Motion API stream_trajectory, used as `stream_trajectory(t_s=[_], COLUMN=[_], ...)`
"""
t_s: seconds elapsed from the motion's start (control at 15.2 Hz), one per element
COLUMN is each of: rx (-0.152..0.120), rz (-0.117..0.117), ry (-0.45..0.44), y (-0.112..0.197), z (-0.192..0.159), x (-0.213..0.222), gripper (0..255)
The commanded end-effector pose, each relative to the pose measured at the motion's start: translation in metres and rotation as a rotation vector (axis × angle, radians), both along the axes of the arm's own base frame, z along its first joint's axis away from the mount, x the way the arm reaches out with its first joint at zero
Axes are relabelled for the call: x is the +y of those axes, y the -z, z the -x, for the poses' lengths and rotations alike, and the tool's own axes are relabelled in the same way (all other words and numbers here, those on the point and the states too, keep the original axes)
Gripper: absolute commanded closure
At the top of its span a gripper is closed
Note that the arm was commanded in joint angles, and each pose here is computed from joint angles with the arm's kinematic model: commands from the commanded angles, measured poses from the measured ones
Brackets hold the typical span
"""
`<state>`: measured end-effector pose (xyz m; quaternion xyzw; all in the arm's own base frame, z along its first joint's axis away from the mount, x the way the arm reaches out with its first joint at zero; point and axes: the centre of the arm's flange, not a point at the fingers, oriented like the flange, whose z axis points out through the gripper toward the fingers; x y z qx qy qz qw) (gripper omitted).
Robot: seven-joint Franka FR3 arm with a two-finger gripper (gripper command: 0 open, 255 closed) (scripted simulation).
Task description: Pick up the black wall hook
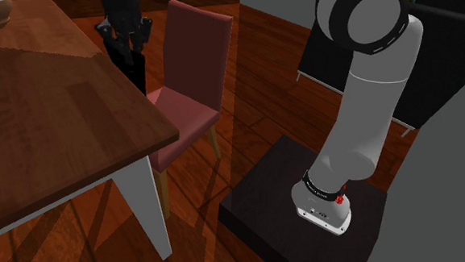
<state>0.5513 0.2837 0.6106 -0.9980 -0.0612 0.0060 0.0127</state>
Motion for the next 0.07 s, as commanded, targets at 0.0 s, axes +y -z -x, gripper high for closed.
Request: stream_trajectory(t_s=[0.0], rx=[-0.001], rz=[-0.001], ry=[0.0], y=[-0.0037], z=[-0.0001], x=[0.0005], gripper=[255])
